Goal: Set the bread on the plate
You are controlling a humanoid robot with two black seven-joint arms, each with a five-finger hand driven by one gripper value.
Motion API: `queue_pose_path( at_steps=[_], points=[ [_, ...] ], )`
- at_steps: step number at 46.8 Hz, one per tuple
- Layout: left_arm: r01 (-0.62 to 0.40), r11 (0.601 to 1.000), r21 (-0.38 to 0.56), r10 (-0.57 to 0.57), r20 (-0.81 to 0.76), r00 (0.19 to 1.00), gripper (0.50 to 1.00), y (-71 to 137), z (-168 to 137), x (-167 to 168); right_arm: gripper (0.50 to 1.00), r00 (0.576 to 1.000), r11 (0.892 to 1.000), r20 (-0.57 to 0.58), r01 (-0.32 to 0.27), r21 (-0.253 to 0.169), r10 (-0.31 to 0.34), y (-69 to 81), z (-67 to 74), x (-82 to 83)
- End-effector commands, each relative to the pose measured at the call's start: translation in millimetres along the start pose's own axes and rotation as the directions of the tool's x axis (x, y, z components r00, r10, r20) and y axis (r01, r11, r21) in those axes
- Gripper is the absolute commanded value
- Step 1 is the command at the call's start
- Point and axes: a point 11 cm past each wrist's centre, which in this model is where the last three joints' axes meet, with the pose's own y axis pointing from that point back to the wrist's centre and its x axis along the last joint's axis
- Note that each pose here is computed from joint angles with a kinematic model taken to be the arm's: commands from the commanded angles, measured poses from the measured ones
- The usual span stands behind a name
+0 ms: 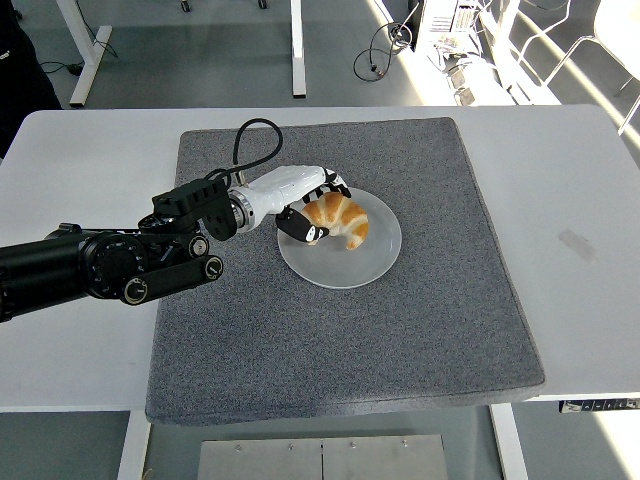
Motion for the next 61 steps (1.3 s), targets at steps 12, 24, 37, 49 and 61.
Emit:
queue_pose_path(
  at_steps=[12, 24, 37, 49, 61],
  points=[
    [0.003, 1.0, 0.028, -0.003, 0.001, 1.0, 0.611, -1, -10, -6, 1.0, 1.0, 1.0, 0.0, 0.0, 0.0, 0.0, 0.0, -0.1, 0.0],
    [0.008, 0.999, 0.031, -0.008, -0.003, 1.0, 0.631, 0, -11, -9, 1.0, 1.0, 1.0, 0.0, 0.0, 0.0, 0.0, 0.0, -0.1, 0.0],
    [0.004, 1.0, 0.015, -0.004, -0.015, 1.0, 0.964, -3, -4, -8, 1.0, 1.0, 1.0, 0.0, 0.0, 0.002, 0.0, 0.0, -0.3, 0.0],
    [-0.044, 0.999, 0.014, 0.045, -0.065, 0.997, 0.968, -4, -1, 8, 1.0, 1.0, 1.0, 0.001, -0.001, 0.0, 0.001, -0.1, -0.2, 0.1],
    [-0.249, 0.968, 0.031, 0.249, -0.235, 0.94, 0.968, 0, -2, 69, 1.0, 1.0, 1.0, 0.0, 0.0, 0.0, 0.0, 0.0, -0.1, 0.0]
  ],
)
